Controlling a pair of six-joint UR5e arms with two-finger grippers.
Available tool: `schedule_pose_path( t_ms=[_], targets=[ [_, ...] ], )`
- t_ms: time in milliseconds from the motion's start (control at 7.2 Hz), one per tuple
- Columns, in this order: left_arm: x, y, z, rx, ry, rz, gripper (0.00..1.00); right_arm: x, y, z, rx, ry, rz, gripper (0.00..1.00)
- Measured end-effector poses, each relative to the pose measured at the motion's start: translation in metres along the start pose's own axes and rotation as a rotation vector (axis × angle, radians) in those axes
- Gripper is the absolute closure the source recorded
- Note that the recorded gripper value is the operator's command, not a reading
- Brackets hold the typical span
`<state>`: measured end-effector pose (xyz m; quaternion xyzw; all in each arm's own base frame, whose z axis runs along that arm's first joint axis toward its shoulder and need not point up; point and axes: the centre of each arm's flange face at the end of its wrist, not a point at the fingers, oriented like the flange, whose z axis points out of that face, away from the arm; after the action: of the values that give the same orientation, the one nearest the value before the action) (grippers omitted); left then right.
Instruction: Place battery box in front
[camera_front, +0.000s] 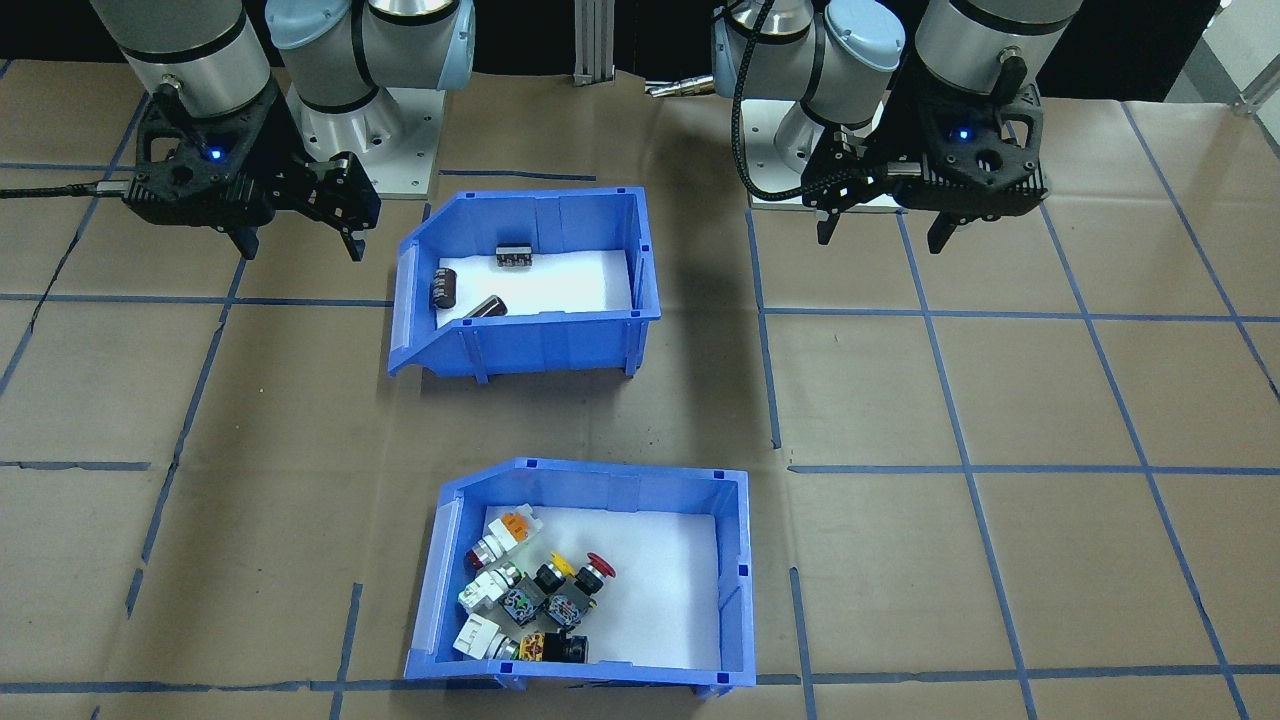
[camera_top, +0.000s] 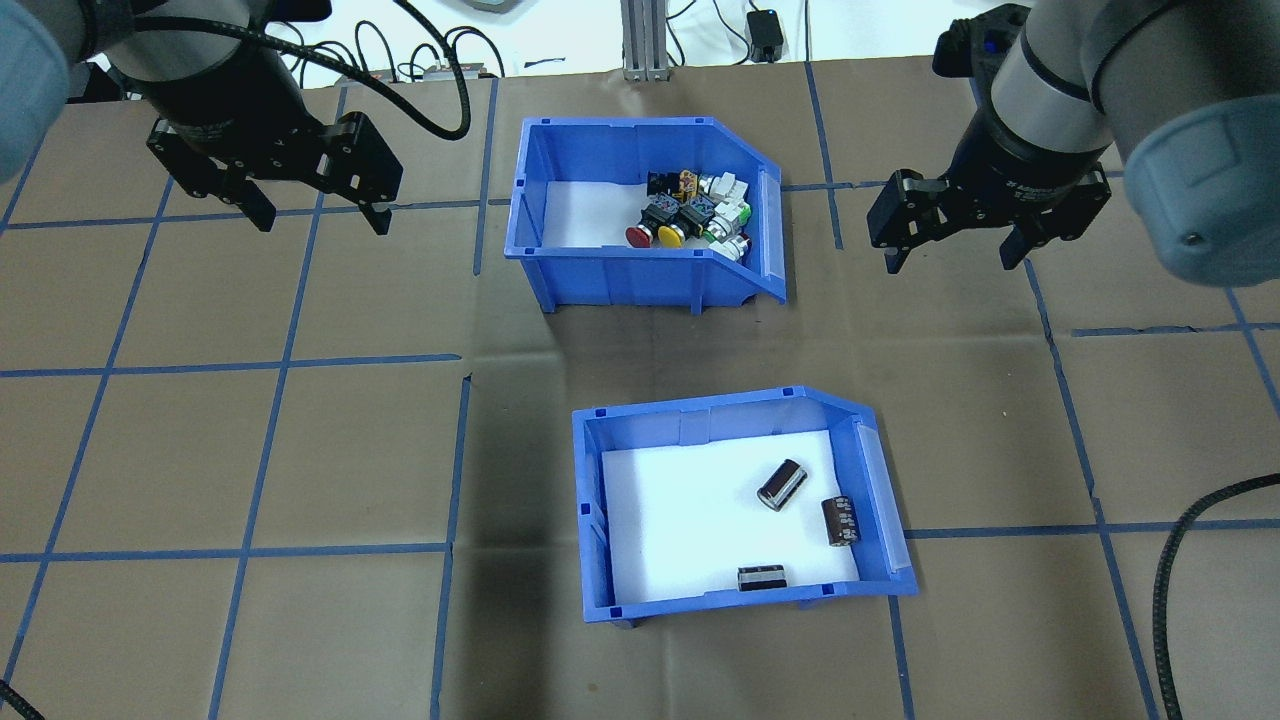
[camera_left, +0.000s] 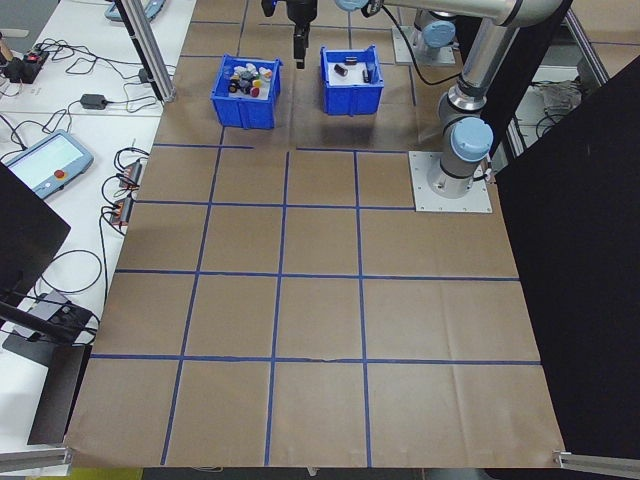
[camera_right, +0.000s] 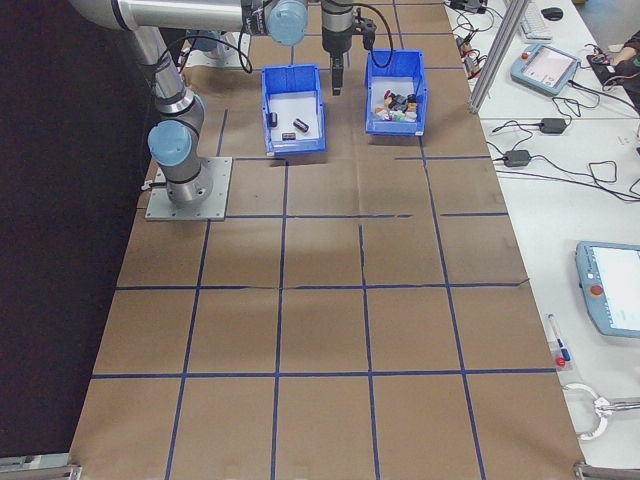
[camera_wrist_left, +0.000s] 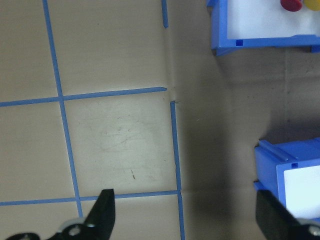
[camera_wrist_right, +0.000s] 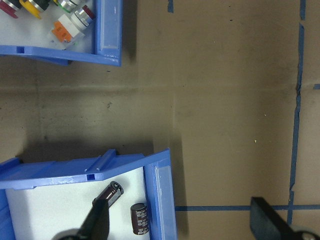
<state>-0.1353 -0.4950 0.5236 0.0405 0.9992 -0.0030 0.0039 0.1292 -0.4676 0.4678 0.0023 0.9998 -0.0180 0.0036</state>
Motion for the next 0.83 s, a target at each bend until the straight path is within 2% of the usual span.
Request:
schedule_pose_path(
  t_ms=[833],
  targets=[
    [-0.0003,-0.0003,-0.0023,0.005,0.001,0.0,0.0,0.0012,-0.0033,0.0036,-0.006,0.003,-0.006,0.0]
  ],
)
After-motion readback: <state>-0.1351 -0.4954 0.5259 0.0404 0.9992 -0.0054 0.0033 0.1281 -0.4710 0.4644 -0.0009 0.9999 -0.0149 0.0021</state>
